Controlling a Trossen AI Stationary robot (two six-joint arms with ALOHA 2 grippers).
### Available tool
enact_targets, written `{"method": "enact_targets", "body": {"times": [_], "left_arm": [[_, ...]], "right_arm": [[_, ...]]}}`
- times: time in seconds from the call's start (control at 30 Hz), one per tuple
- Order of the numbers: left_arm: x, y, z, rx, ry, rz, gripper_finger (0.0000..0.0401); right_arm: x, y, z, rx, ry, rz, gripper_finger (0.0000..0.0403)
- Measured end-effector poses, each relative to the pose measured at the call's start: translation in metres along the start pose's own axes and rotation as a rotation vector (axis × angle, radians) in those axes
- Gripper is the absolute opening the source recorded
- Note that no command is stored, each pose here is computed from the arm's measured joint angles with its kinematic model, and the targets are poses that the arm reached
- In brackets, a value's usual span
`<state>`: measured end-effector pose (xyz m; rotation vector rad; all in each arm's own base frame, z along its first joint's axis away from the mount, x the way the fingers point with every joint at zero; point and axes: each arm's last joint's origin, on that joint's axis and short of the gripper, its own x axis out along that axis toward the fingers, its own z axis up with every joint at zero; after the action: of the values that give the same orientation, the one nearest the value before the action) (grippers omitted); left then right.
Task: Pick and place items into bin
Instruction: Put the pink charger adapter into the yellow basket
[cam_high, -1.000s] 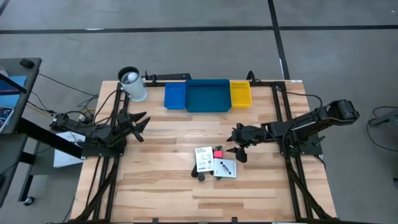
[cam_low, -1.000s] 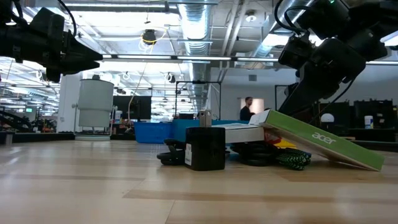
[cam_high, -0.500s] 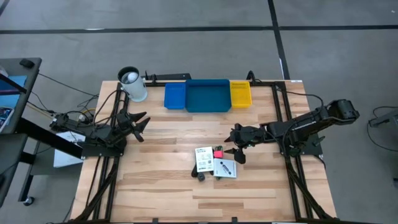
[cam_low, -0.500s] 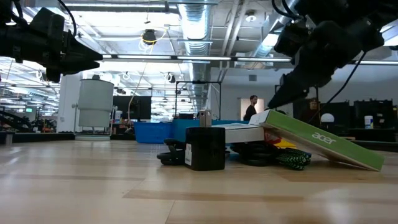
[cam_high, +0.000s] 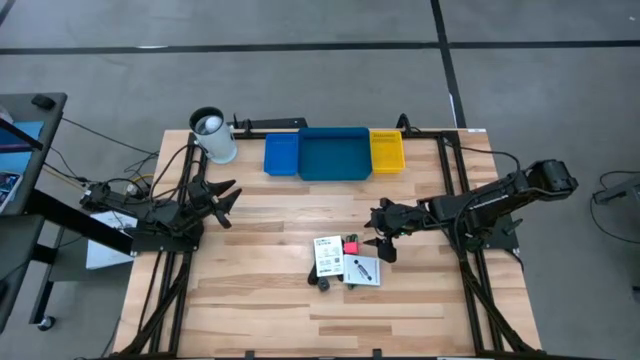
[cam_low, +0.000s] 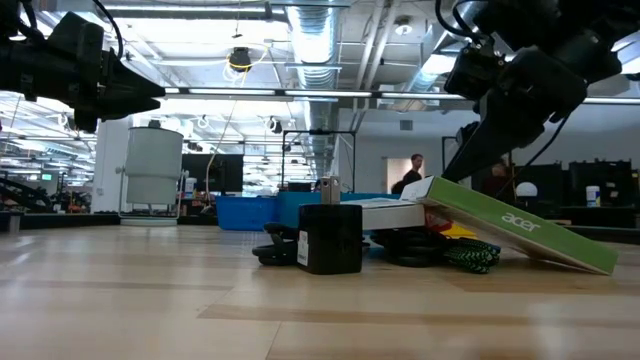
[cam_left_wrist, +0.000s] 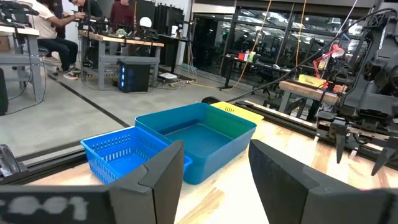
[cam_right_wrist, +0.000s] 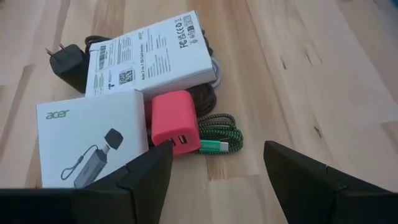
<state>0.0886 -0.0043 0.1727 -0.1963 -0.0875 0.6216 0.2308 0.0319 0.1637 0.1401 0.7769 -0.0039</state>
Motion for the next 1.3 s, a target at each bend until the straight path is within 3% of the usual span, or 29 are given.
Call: {"method": "enact_targets", "body": {"times": [0.73, 1.1, 1.3], "left_arm": [[0.000, 0.000, 0.000, 0.000, 0.000, 0.000, 0.0171], [0.000, 0.000, 0.000, 0.000, 0.000, 0.000, 0.0171], [0.000, 0.000, 0.000, 0.000, 0.000, 0.000, 0.0171]], "right_arm": [[-0.003, 0.016, 0.008, -0.014, -0.053, -0.018, 0.0248], [0.013, 0.019, 0.002, -0.038, 0.076, -0.032, 0.0248], [0.030, 0.028, 0.012, -0.080, 0.125, -0.016, 0.0248]]}}
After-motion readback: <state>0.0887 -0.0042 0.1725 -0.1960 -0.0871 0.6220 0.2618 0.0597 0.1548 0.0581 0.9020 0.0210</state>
